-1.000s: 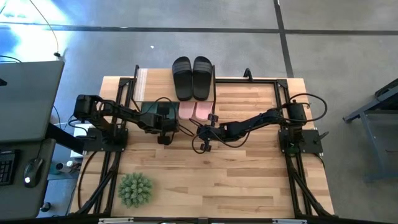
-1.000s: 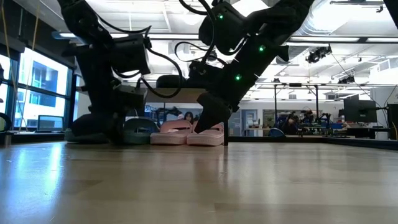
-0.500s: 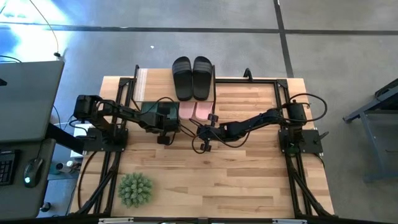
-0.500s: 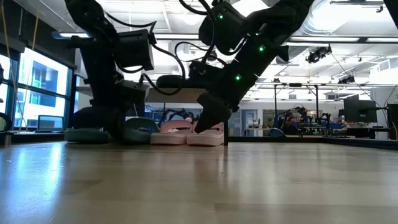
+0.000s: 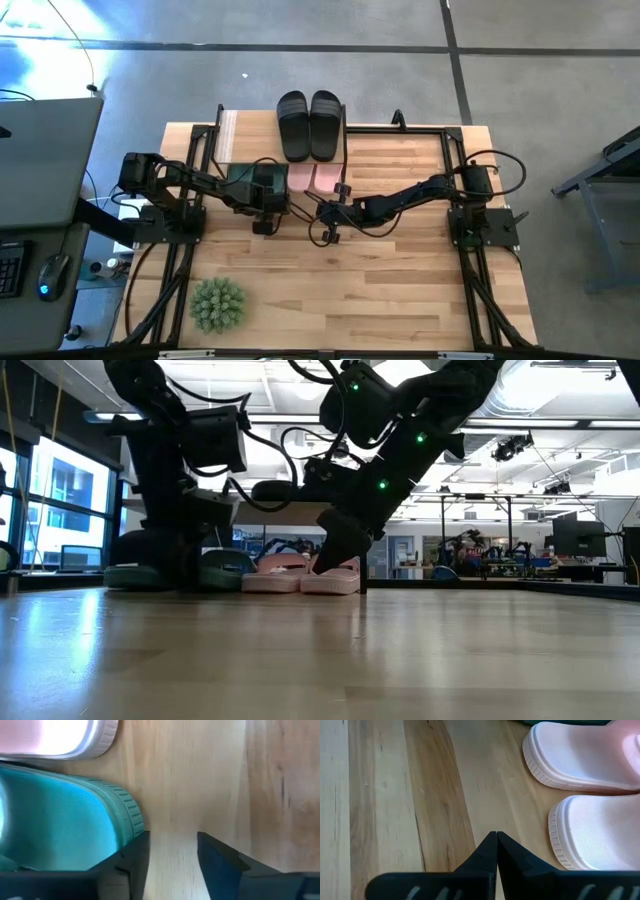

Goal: Pick and place slides into the shelf
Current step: Adjust the right green slide under the shelf

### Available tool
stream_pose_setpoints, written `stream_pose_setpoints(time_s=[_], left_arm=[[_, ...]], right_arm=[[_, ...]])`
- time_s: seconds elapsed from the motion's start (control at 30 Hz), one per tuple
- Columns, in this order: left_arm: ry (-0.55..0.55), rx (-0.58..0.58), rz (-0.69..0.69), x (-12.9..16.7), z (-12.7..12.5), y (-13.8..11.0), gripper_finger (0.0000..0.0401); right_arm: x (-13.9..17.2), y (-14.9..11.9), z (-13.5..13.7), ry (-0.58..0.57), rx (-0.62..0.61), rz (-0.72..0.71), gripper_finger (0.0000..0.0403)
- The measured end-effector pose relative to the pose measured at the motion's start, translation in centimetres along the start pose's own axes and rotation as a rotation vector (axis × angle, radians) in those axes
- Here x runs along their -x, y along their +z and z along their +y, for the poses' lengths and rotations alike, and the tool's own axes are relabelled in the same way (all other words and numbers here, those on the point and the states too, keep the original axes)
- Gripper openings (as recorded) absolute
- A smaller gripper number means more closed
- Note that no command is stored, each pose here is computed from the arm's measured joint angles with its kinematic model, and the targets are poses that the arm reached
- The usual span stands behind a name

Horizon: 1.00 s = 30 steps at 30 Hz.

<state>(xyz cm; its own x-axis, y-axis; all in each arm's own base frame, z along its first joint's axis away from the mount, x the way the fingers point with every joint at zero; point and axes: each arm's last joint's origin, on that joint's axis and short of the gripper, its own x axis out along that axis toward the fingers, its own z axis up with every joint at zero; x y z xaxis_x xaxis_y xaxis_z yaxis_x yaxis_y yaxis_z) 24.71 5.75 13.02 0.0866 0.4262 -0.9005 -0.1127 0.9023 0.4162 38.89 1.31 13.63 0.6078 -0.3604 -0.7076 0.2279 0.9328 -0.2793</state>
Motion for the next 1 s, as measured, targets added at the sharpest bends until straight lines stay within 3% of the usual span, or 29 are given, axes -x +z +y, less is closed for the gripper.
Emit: stream_pose_setpoints(time_s=[0.3,1.0], left_arm=[[-0.018,-0.003,0.008,0.04,-0.06,-0.11,0.0189],[-0.064,-0.025,0.038,0.15,-0.3,-0.45,0.0184]], right_arm=[[0.0,0.0,0.01,0.001,0.0,0.0,0.0],[0.0,-0.02,0.11,0.037,0.004,0.003,0.0]])
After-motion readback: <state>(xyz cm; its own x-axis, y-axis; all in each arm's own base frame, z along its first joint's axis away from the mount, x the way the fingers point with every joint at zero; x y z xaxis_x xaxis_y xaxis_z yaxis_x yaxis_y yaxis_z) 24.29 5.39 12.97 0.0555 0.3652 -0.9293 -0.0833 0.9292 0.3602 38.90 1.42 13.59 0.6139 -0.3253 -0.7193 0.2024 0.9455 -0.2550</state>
